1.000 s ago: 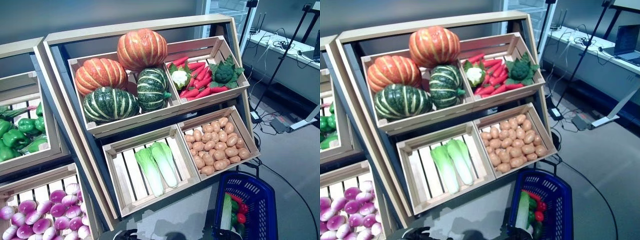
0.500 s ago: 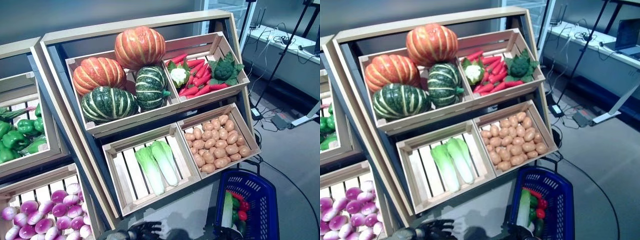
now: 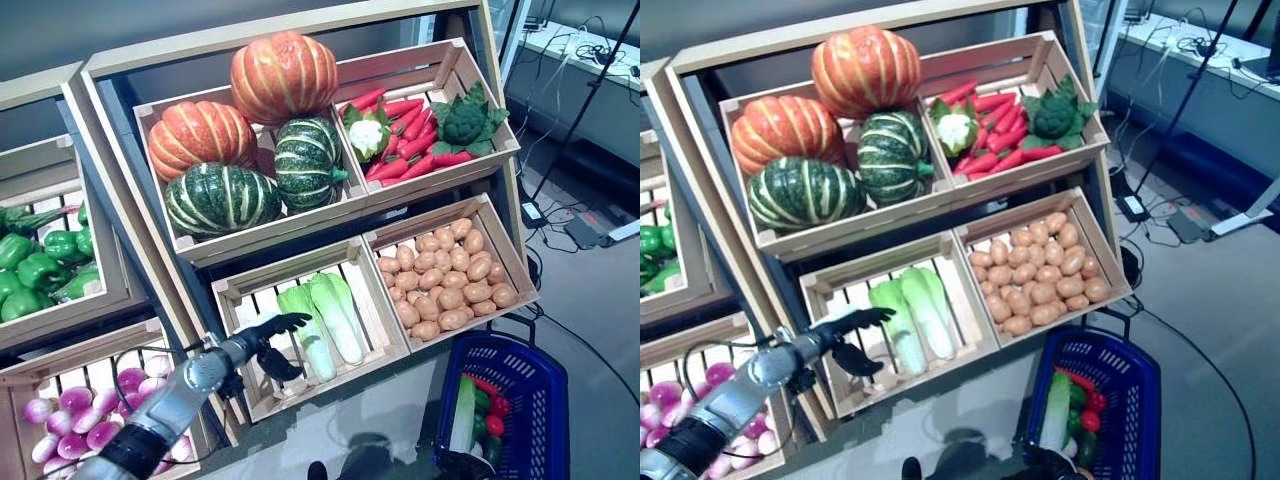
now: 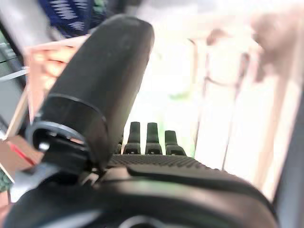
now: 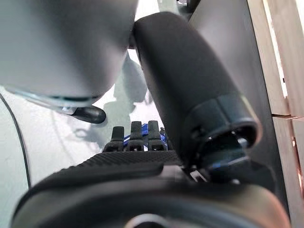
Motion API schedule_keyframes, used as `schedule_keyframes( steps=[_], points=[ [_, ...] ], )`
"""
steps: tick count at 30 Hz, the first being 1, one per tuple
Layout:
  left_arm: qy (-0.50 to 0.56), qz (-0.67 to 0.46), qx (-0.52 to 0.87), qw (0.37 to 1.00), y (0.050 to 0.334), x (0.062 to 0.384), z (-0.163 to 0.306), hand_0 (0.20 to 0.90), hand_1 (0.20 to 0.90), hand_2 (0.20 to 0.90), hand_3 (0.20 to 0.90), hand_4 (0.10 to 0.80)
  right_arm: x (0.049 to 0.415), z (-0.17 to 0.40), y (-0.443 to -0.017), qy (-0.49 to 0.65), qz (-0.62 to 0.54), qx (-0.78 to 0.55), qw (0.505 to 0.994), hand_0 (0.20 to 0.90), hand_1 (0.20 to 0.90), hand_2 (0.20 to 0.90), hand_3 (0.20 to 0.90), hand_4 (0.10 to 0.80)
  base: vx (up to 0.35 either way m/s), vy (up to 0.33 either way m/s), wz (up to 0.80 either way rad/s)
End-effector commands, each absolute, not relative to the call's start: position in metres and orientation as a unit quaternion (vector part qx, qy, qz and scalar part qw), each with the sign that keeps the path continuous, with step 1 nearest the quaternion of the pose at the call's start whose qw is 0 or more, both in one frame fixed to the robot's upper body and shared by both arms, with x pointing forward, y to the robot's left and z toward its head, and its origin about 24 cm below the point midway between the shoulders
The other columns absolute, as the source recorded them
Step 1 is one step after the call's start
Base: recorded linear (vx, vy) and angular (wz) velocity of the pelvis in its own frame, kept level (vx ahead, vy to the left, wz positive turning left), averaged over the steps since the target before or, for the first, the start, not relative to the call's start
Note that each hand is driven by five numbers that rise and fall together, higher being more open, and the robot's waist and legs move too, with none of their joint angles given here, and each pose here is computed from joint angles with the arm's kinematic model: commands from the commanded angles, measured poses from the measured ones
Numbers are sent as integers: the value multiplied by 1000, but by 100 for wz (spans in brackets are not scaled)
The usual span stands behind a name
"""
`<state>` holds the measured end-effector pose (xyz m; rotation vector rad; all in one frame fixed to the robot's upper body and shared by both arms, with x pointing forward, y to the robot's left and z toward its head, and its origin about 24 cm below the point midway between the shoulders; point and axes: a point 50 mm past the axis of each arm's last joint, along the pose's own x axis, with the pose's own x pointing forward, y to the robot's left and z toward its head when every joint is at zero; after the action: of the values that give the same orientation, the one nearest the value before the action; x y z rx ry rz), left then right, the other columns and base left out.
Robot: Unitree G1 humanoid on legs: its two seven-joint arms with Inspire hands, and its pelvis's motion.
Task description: Put vegetables into the basket
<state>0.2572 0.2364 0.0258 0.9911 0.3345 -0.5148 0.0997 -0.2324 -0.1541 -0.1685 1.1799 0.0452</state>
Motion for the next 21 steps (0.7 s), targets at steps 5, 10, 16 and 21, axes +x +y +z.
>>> schedule_keyframes(
  steps=[5, 10, 16, 21],
  points=[
    [-75, -177, 705, 683, 238, 302, 123, 900, 900, 900, 900, 800, 140, -134, -247, 483, 39, -89, 870, 900, 900, 900, 900, 800, -116, 38, 4],
    [-169, -132, 795, 567, 234, 319, 150, 900, 900, 900, 900, 800, 167, -118, -257, 445, 47, -110, 887, 900, 900, 900, 900, 800, -150, 19, 1],
    [-278, -66, 827, 484, 231, 342, 165, 900, 900, 900, 900, 800, 201, -101, -257, 391, 34, -105, 914, 900, 900, 900, 900, 800, -132, -16, 0],
    [-335, -18, 835, 436, 229, 356, 166, 900, 900, 900, 900, 800, 228, -85, -251, 347, 37, -108, 931, 900, 900, 900, 900, 800, -142, -12, 0]
  ],
)
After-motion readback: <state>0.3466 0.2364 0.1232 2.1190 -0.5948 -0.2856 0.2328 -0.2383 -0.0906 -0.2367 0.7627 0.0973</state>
